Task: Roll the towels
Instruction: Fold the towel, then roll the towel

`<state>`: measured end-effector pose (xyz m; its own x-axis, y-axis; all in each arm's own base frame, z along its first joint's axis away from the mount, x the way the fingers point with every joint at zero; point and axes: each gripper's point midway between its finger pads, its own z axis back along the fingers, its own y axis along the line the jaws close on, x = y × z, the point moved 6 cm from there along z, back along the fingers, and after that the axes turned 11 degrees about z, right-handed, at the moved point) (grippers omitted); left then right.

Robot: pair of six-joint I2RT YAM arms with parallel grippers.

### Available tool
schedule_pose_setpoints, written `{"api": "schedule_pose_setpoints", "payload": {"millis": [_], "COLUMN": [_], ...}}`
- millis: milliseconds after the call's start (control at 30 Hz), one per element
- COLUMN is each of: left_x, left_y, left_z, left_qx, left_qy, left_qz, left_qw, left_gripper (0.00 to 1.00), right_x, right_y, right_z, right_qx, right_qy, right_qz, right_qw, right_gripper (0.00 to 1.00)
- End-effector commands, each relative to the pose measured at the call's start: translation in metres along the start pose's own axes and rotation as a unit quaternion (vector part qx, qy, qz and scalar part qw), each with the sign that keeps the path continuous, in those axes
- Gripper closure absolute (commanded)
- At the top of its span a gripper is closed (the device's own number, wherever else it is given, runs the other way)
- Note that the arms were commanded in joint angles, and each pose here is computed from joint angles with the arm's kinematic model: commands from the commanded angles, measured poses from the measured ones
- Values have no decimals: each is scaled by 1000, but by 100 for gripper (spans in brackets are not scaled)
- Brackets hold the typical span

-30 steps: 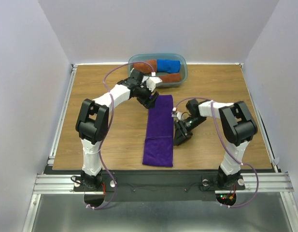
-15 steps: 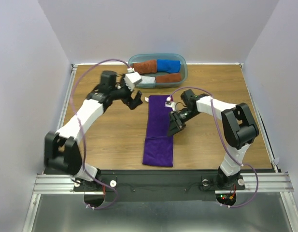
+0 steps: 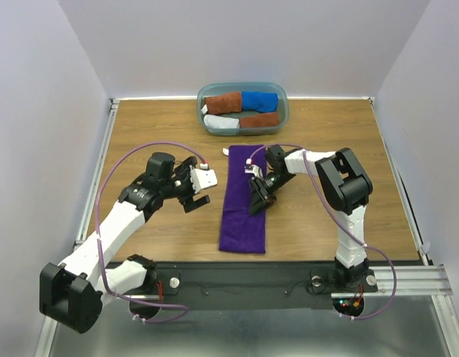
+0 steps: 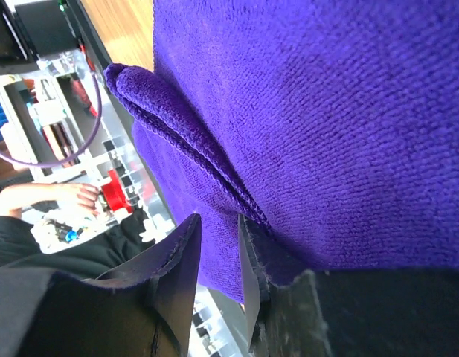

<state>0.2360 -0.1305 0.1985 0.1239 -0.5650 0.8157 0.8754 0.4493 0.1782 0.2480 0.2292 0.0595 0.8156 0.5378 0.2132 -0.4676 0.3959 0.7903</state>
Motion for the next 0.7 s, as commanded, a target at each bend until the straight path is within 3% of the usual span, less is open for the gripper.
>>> {"api": "schedule_pose_setpoints", "payload": {"millis": [0,200,433,500,533,567,667], "left_x": [8,-5,-24,-31,-33,-34,-30], "left_y": [-2,-11,-68,-88,-103,-110,-130], "left_z": [9,2,-9,-16,-21,-24,-39], "left_qx": [18,-9,-114,-143,-163,-168,-179], "left_qy": [-29,-11,-11,-6,-6,-6,-10], "left_qz": [-45,-72,-212,-238,-265,-275,-289], "left_qw": [998,997,971,961,950,946,941], "left_gripper": [1,1,2,14,26,32,40], "right_x": [33,58,58,51,53,52,51], "right_y": [-30,-49,-30,-20,-5,1,23], "right_z": [3,23,40,44,52,55,65], "right_qx": [-67,-93,-98,-89,-85,-82,-73], "right_qy": [-32,-62,-66,-67,-79,-83,-99], "right_qz": [56,62,85,84,94,97,104], "right_qw": [996,992,989,990,989,988,987], "right_gripper": [67,67,67,66,64,64,62]}}
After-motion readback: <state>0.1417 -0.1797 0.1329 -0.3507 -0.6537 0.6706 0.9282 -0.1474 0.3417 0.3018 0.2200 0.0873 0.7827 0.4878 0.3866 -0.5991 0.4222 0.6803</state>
